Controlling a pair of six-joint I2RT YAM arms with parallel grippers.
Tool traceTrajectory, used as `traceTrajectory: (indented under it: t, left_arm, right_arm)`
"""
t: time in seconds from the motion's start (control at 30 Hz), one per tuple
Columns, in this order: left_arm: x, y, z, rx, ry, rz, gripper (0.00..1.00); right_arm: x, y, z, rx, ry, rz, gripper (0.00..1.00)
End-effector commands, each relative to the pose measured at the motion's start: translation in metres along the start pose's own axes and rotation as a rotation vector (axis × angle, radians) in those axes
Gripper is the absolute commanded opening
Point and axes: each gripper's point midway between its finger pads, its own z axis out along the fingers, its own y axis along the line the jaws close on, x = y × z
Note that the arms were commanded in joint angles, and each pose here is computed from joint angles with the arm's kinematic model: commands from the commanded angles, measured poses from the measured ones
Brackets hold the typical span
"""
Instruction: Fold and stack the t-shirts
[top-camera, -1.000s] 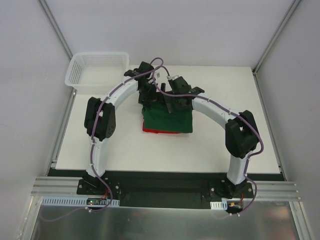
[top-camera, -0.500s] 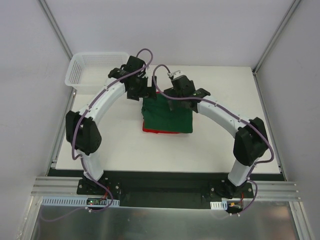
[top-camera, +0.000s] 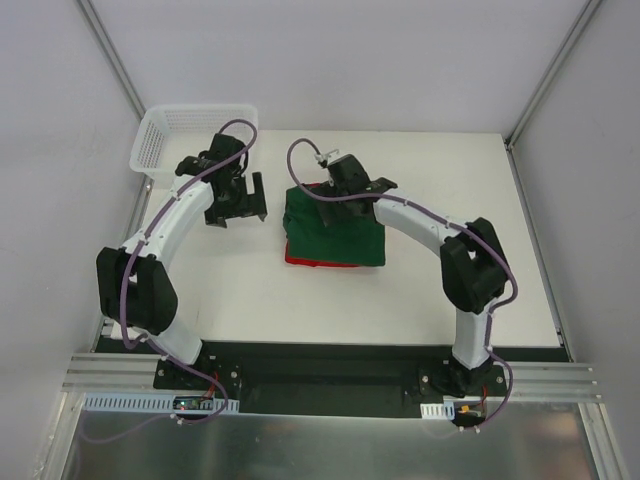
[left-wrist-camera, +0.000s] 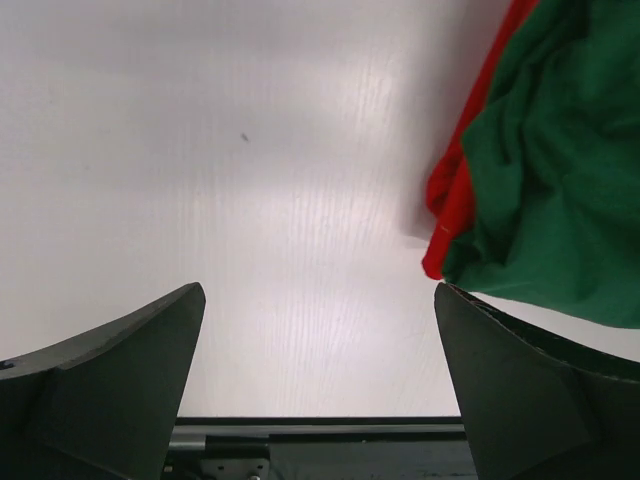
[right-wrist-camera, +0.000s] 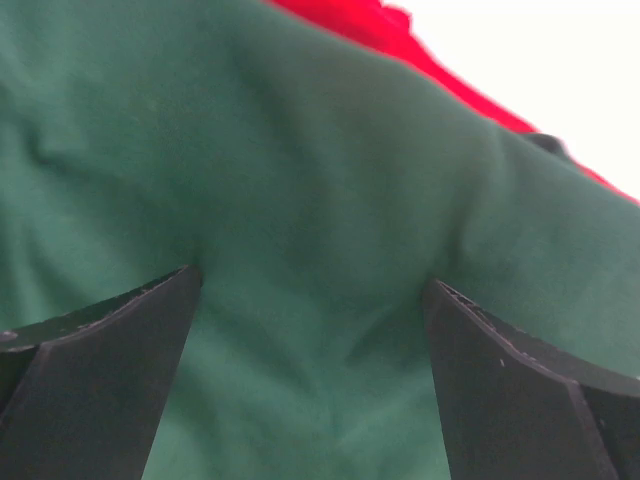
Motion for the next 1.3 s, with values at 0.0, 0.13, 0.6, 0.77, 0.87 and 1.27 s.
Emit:
traceTrajectory:
  t: [0.0, 0.13, 0.6, 0.77, 0.87, 1.27]
  left_arm:
    - [0.006, 0.020, -0.007, -0.030, 0.007, -0.056, 0.99]
    - [0.003, 0.021, -0.019, 0.008, -0.017, -0.071, 0.99]
    - [0.002, 0.009, -0.043, 0.083, -0.047, -0.060, 0.99]
    - [0.006, 0.009, -0.039, 0.087, -0.029, -0.062, 0.99]
    - [0.011, 0.009, -0.035, 0.086, -0.011, -0.063, 0.99]
    - [0.012, 0.006, -0.036, 0.100, -0.007, -0.058, 0.99]
  right_arm:
    - [-0.016, 0.014, 0.011, -0.052, -0.023, -0.019, 0.96]
    - [-0.036, 0.018, 0.025, -0.059, -0.041, -0.057, 0.96]
    - [-0.100, 0.015, -0.024, -0.061, -0.094, -0.032, 0.96]
    - [-0.053, 0.035, 0.022, -0.132, -0.008, -0.019, 0.96]
    - [-0.035, 0.051, 0.041, -0.190, 0.028, -0.015, 0.96]
    - [-0.087, 0.049, -0.025, -0.246, -0.145, -0.055, 0.96]
